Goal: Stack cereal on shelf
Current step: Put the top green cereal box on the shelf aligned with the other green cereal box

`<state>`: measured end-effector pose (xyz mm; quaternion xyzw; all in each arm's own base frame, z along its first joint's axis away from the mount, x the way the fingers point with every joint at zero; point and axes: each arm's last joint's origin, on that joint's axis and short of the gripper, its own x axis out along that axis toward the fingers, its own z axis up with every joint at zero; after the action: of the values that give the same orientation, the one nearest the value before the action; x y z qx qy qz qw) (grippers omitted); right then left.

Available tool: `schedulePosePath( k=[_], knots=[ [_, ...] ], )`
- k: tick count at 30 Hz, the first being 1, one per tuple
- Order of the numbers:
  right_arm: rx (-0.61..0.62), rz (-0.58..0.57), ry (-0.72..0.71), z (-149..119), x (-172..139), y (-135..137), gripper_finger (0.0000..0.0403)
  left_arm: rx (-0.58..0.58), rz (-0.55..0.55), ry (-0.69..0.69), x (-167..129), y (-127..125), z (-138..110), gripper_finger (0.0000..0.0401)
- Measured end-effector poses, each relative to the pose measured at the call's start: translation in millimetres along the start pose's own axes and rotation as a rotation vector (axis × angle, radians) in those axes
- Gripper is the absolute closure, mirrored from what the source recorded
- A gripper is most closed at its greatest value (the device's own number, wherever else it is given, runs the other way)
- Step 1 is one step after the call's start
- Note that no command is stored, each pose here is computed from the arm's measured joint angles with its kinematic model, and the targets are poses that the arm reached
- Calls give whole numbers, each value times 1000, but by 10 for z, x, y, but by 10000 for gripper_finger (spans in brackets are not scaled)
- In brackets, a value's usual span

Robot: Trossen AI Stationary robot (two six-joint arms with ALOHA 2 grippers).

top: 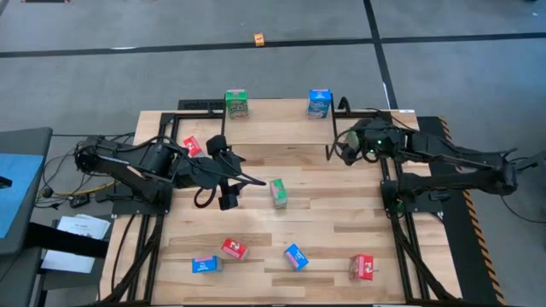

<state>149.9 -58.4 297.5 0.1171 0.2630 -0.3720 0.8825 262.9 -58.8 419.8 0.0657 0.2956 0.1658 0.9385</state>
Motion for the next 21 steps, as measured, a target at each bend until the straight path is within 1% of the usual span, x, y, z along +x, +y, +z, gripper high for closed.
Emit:
schedulePosePath(
  k=[3, 7, 13, 17, 21],
  knots=[
    [60, -94, 57, -64, 3, -84, 3, 0, 1, 0, 1, 0, 0, 124],
    [144, -193, 136, -138, 30, -182, 3, 0, 1, 0, 0, 0, 0, 124],
    [261, -288, 179, -166, 66, -308, 3, 2, -8, 12, 0, 0, -11, 124],
    [282, -322, 192, -173, 72, -367, 3, 0, -37, 15, 0, -9, -12, 124],
    [283, -360, 243, -205, 103, -409, 3, -2, -42, 13, 0, -11, -9, 124]
  ],
)
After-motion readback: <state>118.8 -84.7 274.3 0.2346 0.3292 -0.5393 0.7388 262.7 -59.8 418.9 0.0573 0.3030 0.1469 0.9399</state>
